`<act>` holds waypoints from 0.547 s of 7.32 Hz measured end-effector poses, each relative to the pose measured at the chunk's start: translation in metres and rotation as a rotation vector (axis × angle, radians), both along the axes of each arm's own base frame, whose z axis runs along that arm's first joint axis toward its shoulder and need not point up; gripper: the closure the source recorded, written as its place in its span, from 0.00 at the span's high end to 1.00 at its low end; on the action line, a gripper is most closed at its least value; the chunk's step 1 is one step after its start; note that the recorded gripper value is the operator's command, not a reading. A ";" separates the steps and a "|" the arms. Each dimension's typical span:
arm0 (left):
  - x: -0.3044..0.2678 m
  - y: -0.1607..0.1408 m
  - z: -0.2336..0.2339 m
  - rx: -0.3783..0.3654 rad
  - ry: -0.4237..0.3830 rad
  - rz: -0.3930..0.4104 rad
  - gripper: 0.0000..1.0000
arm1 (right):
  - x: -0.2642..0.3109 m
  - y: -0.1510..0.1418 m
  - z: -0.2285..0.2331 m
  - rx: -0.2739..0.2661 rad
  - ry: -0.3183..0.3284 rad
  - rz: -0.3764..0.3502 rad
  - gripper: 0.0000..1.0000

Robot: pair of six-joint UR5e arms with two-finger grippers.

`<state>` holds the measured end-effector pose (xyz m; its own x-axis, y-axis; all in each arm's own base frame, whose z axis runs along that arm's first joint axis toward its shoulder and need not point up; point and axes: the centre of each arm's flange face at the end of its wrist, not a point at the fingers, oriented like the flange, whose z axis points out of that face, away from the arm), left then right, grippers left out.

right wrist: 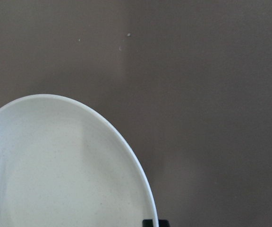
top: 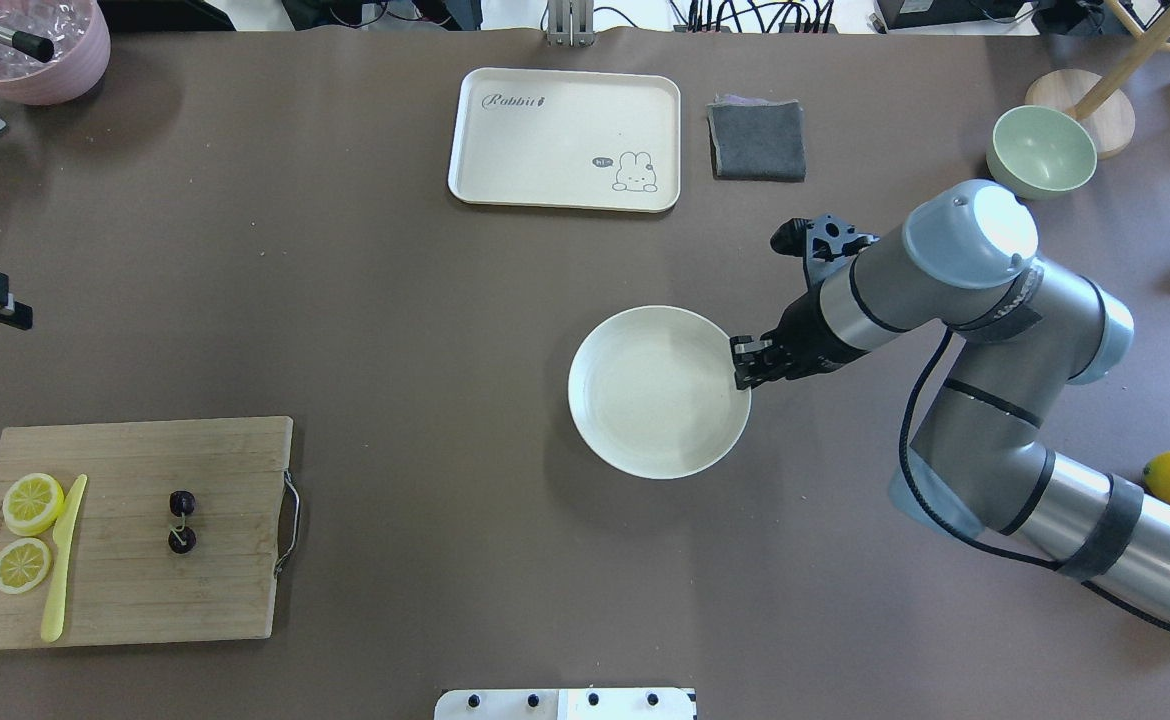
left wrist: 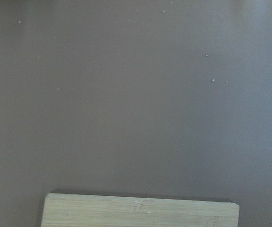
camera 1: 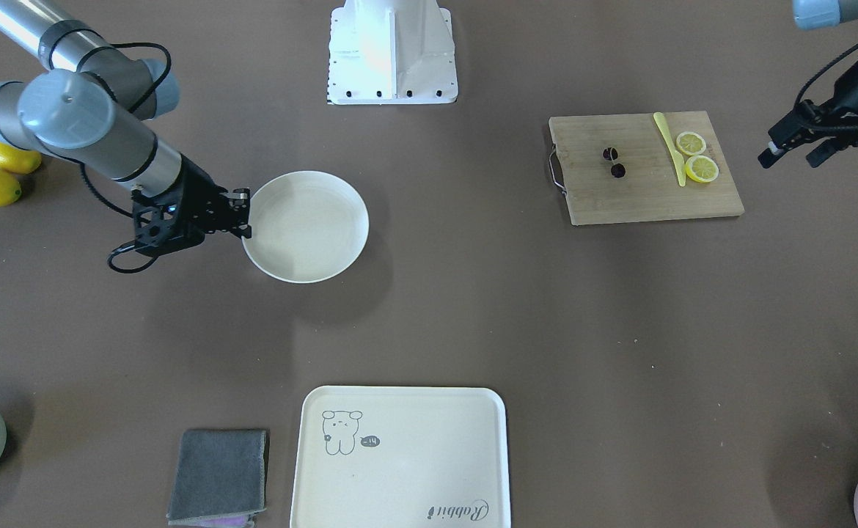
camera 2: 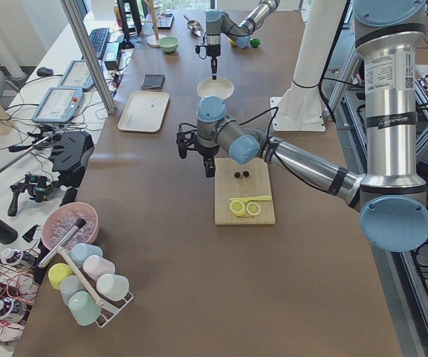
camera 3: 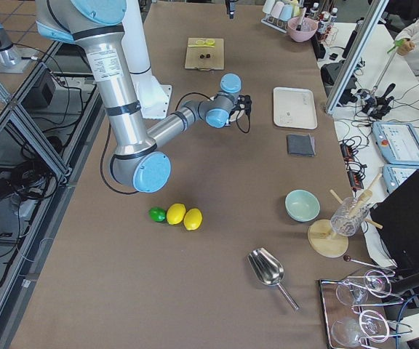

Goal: Place red cherry on plate
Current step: 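Drag the plate further toward center while the left gripper reaches the dark cherries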

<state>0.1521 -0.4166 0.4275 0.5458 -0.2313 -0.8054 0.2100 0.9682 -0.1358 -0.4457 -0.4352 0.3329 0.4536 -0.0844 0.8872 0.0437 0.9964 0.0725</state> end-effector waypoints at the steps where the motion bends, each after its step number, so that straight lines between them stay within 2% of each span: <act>1: 0.030 0.011 -0.007 -0.034 -0.019 -0.015 0.97 | -0.021 0.013 -0.010 0.000 -0.002 0.002 0.00; 4: 0.115 0.051 -0.021 -0.078 -0.076 -0.031 0.94 | -0.060 0.039 -0.026 0.002 0.000 0.004 0.00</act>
